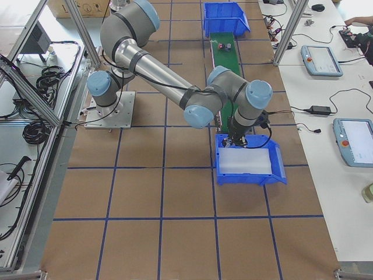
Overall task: Transport two buttons from left to right
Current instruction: 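Carry the yellow button with the right gripper to the far bin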
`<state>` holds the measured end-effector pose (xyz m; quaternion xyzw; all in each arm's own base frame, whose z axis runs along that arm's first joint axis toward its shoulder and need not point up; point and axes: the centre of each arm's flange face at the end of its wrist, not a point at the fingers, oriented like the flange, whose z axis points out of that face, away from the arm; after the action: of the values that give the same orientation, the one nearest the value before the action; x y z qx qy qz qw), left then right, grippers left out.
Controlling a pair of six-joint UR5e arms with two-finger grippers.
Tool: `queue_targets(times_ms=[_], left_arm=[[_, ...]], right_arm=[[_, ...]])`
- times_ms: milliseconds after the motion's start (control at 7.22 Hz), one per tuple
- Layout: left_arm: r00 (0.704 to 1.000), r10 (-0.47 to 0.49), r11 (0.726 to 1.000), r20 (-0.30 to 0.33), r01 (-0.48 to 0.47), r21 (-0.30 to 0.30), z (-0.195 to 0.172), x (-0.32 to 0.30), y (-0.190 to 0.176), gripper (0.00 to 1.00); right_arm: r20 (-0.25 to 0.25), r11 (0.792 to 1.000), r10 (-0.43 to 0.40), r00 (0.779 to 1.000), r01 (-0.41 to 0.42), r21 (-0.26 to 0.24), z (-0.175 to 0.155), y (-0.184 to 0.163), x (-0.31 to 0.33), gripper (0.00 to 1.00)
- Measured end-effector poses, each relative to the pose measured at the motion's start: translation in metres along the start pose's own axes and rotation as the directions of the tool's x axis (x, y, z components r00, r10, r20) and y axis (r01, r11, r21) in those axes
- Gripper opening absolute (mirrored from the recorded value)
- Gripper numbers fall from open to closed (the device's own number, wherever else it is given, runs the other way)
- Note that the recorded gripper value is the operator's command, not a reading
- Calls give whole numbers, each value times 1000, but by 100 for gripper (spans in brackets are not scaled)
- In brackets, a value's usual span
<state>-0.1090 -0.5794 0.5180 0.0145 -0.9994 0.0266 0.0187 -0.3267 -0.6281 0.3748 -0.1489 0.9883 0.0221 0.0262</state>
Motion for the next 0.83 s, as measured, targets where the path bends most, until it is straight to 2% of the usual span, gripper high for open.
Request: queue_targets(times_ms=[831], left_arm=[[1000, -9, 1000, -2, 9, 4, 2, 0, -1, 100]], right_arm=[[-21, 1000, 0, 1000, 0, 19, 37, -14, 22, 7]])
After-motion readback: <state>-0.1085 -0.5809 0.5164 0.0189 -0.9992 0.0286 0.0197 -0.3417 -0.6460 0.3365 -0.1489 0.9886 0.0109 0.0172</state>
